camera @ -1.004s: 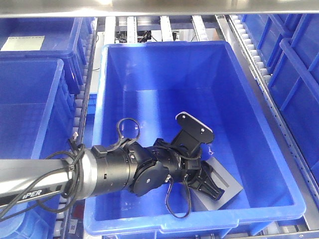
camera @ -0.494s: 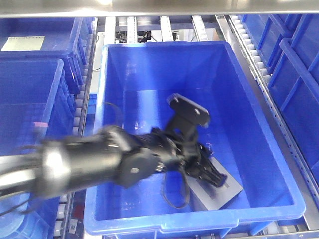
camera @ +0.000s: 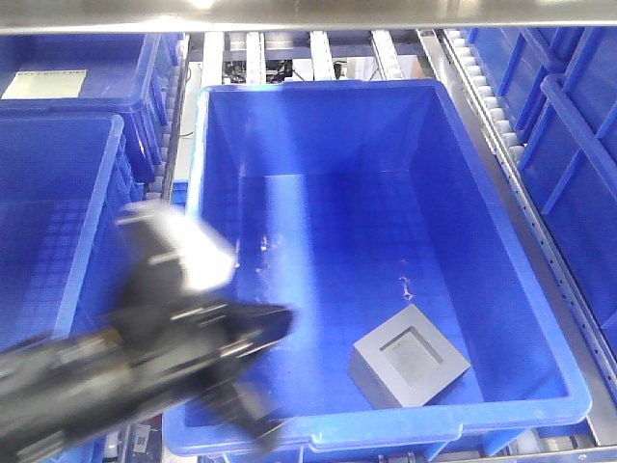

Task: Sort gray base to blue bin

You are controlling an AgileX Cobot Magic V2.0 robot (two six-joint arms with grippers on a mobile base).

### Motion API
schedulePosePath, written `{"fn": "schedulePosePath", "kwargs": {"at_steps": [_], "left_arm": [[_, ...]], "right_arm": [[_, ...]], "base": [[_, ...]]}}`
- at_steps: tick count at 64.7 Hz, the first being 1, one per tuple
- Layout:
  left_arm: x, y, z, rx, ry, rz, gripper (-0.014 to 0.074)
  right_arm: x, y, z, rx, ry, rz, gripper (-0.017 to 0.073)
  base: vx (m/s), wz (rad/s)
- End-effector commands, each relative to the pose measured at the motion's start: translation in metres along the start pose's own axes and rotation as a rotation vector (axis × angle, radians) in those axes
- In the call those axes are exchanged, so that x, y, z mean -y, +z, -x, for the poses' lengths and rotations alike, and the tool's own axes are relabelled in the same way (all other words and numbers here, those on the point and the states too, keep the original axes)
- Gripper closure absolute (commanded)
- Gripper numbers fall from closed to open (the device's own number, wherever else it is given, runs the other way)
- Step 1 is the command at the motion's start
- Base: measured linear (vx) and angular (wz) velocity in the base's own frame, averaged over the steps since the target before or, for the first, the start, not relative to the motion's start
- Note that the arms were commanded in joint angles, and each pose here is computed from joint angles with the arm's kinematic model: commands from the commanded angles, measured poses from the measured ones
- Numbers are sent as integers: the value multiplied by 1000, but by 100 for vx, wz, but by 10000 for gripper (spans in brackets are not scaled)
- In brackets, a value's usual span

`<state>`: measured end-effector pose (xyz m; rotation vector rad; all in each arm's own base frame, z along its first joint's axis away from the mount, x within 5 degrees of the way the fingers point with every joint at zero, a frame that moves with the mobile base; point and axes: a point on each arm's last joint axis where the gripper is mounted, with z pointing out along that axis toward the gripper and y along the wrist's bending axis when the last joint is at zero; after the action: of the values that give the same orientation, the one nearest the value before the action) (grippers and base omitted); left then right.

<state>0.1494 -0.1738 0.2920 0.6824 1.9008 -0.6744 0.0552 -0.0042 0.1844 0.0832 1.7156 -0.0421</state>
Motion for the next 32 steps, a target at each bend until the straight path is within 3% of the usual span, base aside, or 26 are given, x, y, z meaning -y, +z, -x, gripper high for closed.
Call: {"fn": "schedulePosePath", "kwargs": {"at_steps": [1,14,32], "left_arm": [[2,-37,10,168,-20,-28,600],[-1,-95,-11,280,-37,-58,600],[-4,-151,-43,328,-27,-91,600]], "right_arm": [[0,0,7,73,-14,-1,564],[0,0,7,73,-14,-1,564],[0,0,7,73,-14,-1,564]], "base": [[0,0],[0,0],[0,0]]}}
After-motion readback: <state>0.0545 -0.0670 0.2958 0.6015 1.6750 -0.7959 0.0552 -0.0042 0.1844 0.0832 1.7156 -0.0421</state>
